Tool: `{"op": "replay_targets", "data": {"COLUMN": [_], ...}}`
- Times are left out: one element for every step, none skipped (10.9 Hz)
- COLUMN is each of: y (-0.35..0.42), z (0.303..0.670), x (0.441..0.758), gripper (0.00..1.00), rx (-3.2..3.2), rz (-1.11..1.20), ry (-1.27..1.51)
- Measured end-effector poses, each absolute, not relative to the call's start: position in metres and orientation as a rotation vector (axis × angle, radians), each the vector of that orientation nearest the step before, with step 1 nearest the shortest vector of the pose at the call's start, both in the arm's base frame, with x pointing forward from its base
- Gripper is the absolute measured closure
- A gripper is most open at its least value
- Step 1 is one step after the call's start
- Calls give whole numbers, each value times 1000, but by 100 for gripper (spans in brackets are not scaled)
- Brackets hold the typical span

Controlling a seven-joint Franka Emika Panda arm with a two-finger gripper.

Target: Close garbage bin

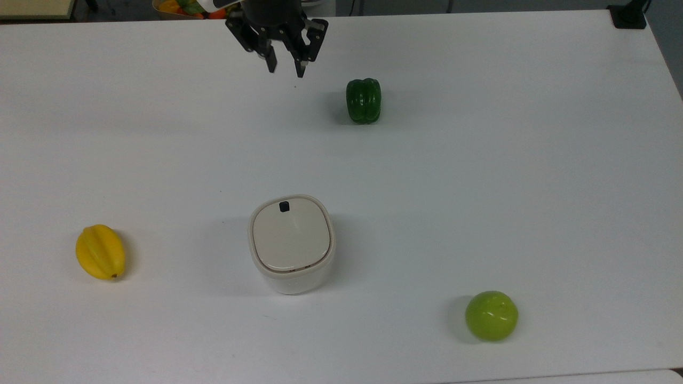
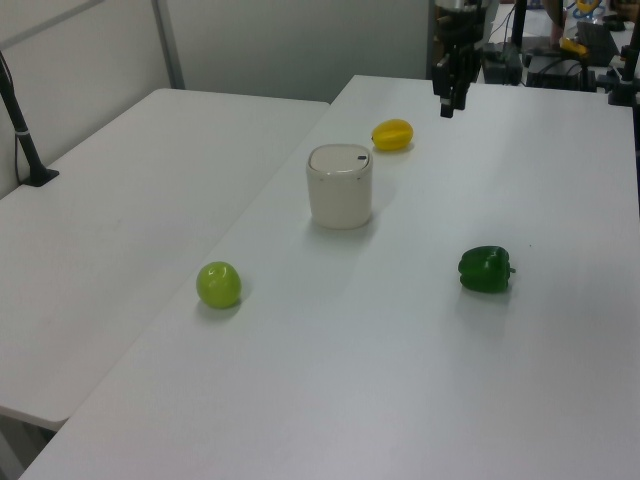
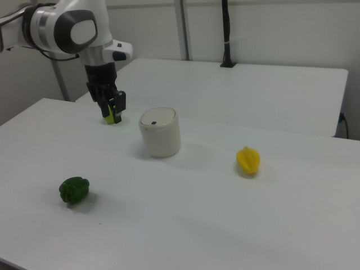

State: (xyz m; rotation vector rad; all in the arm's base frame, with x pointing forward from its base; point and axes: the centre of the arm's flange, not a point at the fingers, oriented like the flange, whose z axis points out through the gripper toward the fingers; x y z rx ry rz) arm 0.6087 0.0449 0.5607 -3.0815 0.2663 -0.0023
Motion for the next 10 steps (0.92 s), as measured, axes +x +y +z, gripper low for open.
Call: {"op": "replay_targets", "data": {"y": [41,35,25,18,10,3,-4,-9,-14,-15], "z": [564,570,578,584,591,597,603,606,609,610], "x": [606,604,600,596,588,583,579,576,573,571], "gripper": [36,20,7,1,0,0,0,0,0,0], "rx": [-3107,-3118,-3117,-3118,-3121,-3122,-3122,-3121,-3120,-3120], "rz": [-11,-29,-42,-33,-13,-13,-21,-24,-23,-18], "ry": [285,301,322,320,307,288,282,284,292,295]}}
